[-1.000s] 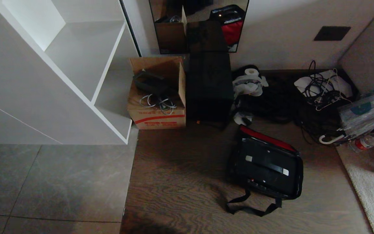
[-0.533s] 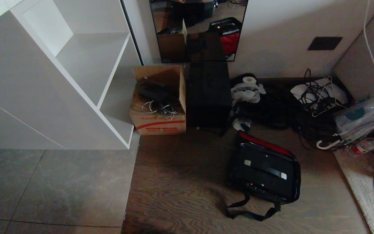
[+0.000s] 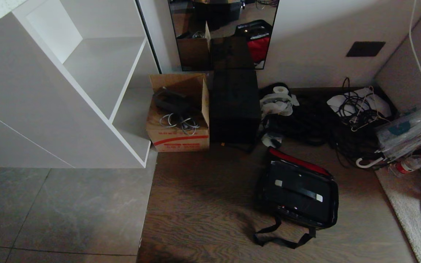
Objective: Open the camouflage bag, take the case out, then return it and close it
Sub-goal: Grip the handle
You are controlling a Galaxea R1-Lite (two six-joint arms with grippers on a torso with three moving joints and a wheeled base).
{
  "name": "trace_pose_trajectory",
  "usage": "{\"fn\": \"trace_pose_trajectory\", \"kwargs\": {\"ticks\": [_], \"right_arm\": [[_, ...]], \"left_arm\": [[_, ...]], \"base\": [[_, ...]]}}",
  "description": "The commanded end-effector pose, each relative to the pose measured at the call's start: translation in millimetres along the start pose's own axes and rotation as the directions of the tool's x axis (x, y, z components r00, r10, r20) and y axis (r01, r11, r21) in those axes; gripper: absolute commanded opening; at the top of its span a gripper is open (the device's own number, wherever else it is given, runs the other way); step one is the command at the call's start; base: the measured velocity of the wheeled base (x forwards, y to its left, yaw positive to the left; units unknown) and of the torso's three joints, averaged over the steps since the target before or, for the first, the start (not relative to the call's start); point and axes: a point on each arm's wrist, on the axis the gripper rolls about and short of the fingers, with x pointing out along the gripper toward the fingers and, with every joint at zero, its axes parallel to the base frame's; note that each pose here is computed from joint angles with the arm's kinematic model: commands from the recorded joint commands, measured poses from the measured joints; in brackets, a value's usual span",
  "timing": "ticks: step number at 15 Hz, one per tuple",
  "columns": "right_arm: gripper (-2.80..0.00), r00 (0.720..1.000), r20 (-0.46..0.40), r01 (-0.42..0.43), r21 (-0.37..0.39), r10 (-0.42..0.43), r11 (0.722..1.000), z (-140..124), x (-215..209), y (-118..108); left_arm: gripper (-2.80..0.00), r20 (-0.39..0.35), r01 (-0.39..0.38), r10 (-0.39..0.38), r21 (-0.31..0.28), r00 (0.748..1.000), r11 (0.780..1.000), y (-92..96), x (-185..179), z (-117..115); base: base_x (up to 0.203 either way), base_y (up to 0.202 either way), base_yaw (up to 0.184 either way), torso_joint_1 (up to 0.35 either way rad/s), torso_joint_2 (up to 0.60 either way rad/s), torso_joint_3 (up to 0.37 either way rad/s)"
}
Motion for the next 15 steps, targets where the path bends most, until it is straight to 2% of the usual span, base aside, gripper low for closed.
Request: {"fn": "trace_pose_trajectory", "kwargs": {"ticks": [1, 15], "right_arm": [[-2.80, 1.000, -0.004, -0.001, 0.000, 0.001, 1.000, -0.4, 0.3, 0.0], [-2.80, 1.000, -0.004, -0.001, 0.000, 0.001, 1.000, -0.4, 0.3, 0.0]], "left_arm": [[-2.80, -0.001, 0.000, 0.000, -0.001, 1.000, 1.000, 0.0, 0.1, 0.1], [-2.80, -0.001, 0.000, 0.000, 0.000, 1.000, 1.000, 0.0, 0.1, 0.1]], "base": [[0.000, 0.000, 0.000, 0.000, 0.00, 0.000], [0.000, 0.000, 0.000, 0.000, 0.00, 0.000]]}}
